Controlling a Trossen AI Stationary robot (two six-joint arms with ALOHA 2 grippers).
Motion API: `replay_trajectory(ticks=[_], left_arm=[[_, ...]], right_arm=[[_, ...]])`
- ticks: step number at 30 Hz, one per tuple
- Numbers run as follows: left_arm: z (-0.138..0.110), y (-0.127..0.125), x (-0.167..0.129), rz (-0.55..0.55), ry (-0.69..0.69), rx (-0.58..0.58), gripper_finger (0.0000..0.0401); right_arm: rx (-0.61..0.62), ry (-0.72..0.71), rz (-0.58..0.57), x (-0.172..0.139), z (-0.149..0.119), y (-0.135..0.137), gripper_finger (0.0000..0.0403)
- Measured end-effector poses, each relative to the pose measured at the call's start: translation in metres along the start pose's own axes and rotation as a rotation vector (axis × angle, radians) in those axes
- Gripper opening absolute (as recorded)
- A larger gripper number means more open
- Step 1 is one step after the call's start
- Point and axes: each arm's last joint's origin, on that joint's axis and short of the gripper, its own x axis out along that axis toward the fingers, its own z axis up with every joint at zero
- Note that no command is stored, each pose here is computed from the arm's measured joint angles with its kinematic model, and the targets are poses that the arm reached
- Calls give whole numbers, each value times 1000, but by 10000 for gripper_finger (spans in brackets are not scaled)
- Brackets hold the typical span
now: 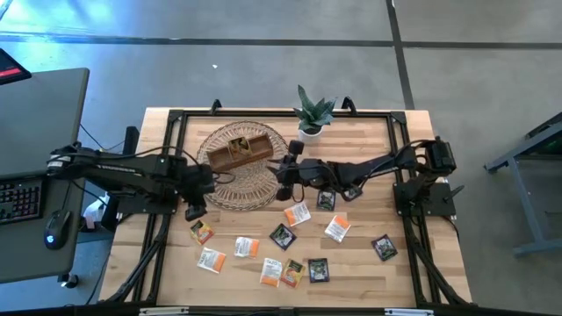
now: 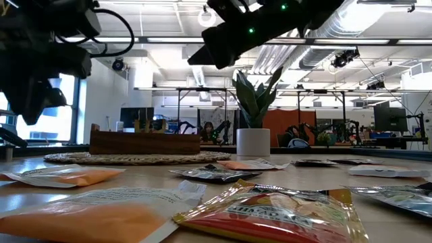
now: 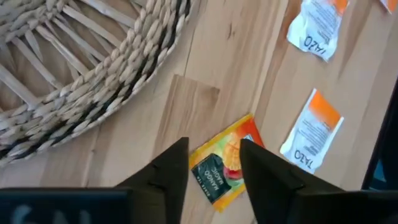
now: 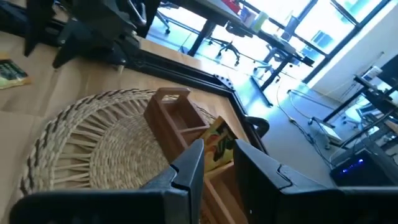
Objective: Pick & Place Tea
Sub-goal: Put the yellow tea bag into the middle section of the wooden organizer
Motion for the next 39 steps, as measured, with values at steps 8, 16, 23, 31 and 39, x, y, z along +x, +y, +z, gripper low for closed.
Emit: replay_trajectory(ticks=[8,16,23,31,39], left_arm=[[0,4,7,121,33,-174,200],[-12,-9,29,154,73,-205,201],[-30,-22,46,258,84,-190,201],[-46,-29,64,286,73,-226,202],[-54,-29,66,361,49,-233,117]], right_arm=[[35,0,-1,0,0,-1,83],[34,2,0,0,0,-1,83],[33,5,1,0,-1,-1,83],[35,2,0,0,0,-1,83],[41,-6,-2,0,1,-1,83]])
